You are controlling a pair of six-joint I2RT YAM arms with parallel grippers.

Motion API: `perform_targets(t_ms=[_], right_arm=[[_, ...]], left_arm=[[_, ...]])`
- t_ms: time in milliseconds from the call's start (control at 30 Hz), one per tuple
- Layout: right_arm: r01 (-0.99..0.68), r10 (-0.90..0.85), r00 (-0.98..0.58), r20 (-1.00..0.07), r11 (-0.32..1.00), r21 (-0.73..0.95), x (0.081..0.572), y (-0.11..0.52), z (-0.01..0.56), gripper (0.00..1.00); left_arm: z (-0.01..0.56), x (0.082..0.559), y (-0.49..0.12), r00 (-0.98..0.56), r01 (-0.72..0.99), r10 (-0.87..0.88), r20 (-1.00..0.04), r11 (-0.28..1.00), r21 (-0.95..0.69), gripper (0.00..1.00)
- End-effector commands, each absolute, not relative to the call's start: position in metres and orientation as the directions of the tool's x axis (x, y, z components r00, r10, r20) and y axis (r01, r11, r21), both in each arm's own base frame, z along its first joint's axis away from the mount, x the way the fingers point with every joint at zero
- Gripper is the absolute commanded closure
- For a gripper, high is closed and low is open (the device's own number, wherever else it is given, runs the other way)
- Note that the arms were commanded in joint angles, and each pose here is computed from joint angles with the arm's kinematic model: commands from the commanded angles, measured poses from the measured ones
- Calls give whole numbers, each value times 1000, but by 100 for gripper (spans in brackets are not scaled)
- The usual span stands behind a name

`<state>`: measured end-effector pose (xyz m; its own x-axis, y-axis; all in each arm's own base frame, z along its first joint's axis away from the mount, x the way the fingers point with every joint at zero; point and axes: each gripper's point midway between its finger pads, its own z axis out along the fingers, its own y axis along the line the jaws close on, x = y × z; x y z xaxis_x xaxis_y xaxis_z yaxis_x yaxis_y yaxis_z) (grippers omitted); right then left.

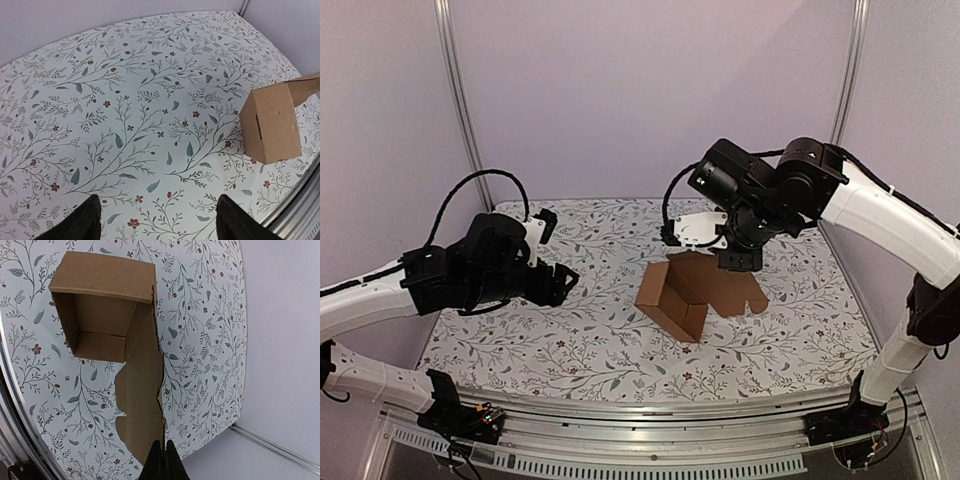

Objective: Fold the paper box

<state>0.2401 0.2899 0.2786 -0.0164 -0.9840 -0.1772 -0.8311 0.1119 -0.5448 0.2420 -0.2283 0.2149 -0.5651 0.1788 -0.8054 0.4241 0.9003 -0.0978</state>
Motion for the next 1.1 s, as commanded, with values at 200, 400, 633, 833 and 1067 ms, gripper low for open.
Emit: perform_targets(t_ms=[200, 400, 633, 833, 1067], right_arm=[[-931, -972, 27, 232, -109, -349, 200, 226, 247, 84], [-917, -980, 60, 188, -129, -376, 210, 249, 242, 73], [-879, -990, 76, 123, -124, -460, 230, 276, 244, 63], [-844, -995, 93, 36, -98, -528, 248, 303, 249, 55], [-785, -995, 55, -87, 11, -619, 280, 320, 266, 46]], left_arm=[[219, 245, -229, -562, 427, 164, -811, 897, -114, 22], [216, 243, -227, -566, 425, 160, -809, 897, -120, 22], [214, 242, -227, -569, 426, 157, -807, 896, -126, 22], [210, 242, -232, -577, 434, 157, -802, 890, -137, 22], [206, 241, -238, -589, 443, 153, -794, 882, -158, 22]])
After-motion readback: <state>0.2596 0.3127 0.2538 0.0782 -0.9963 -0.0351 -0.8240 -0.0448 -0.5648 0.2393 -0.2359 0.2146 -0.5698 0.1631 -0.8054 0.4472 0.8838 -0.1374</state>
